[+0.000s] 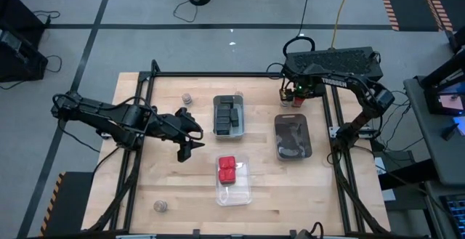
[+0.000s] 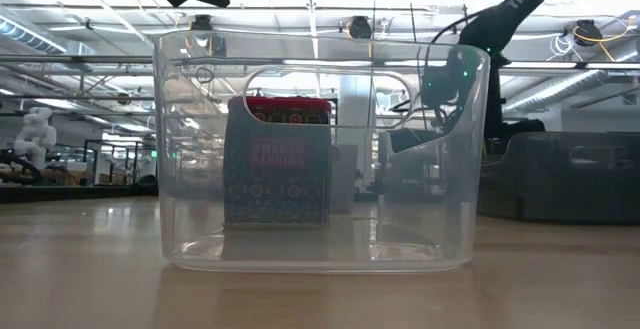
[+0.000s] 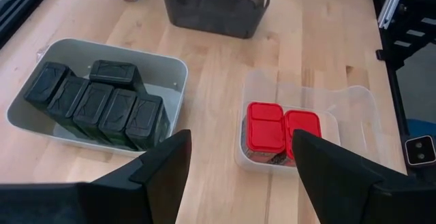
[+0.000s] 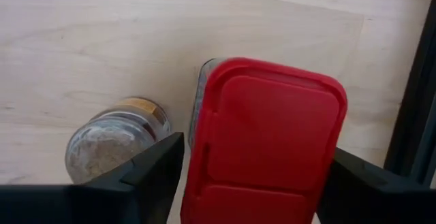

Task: Sort spices by type
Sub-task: Put the red spice can into the transparent bin

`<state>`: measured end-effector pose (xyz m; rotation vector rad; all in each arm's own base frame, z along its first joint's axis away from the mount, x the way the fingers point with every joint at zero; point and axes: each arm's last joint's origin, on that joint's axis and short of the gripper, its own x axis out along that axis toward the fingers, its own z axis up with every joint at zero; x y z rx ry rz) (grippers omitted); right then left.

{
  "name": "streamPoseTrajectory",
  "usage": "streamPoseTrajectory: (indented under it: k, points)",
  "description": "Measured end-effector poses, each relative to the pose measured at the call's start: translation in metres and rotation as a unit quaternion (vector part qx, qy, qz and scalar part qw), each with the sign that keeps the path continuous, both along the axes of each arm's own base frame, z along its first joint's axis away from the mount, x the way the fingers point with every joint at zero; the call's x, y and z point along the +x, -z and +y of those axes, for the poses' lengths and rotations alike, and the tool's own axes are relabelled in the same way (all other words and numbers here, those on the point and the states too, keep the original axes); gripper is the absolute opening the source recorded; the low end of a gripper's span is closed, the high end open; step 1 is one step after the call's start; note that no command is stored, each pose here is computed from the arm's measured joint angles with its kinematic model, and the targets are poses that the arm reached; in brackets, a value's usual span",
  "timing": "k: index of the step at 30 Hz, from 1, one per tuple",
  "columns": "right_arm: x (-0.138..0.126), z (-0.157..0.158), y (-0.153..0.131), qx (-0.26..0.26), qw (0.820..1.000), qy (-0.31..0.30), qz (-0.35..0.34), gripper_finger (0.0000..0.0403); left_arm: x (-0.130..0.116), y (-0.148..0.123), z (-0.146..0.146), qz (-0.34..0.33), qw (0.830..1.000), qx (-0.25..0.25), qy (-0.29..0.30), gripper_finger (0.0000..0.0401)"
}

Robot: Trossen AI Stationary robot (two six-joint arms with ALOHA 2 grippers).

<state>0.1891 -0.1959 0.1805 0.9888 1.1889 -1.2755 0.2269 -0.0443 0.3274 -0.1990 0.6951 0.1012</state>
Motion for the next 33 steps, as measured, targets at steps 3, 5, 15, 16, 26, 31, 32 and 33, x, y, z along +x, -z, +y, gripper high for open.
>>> streamPoseTrajectory:
  k: [3,5,15,16,26,31,32,33]
  points:
    - [0.000,0.000,0.000,0.001,1.000,-0.003,0.001,0.0229,0.000,0.000,0.000,0.000,1.000,0.000,0.000,0.0260]
    - [0.000,0.000,0.000,0.001,1.000,-0.007,0.002,0.0198,0.000,0.000,0.000,0.000,1.000,-0.001,-0.001,0.0260]
    - [0.002,-0.006,-0.030,0.005,0.999,-0.037,0.033,0.0189,0.000,0.000,0.000,0.000,1.000,-0.008,-0.007,0.0260]
    - [0.003,-0.007,-0.037,0.001,0.999,-0.039,0.038,0.0189,0.000,0.000,0.000,-0.001,1.000,-0.009,-0.008,0.0260]
    - [0.035,0.006,-0.104,-0.020,0.989,-0.148,0.009,0.0189,0.005,0.004,-0.001,0.009,1.000,-0.008,-0.009,0.0260]
    - [0.053,0.037,-0.130,-0.029,0.971,-0.233,-0.029,0.0189,0.021,0.013,-0.005,0.009,1.000,-0.008,-0.009,0.0260]
    - [0.055,0.044,-0.134,-0.034,0.967,-0.249,-0.043,0.0189,0.025,0.014,-0.005,0.003,1.000,-0.007,-0.006,0.0260]
    - [0.058,0.052,-0.138,-0.037,0.962,-0.264,-0.054,0.0189,0.029,0.016,-0.006,-0.003,1.000,-0.003,-0.002,0.0260]
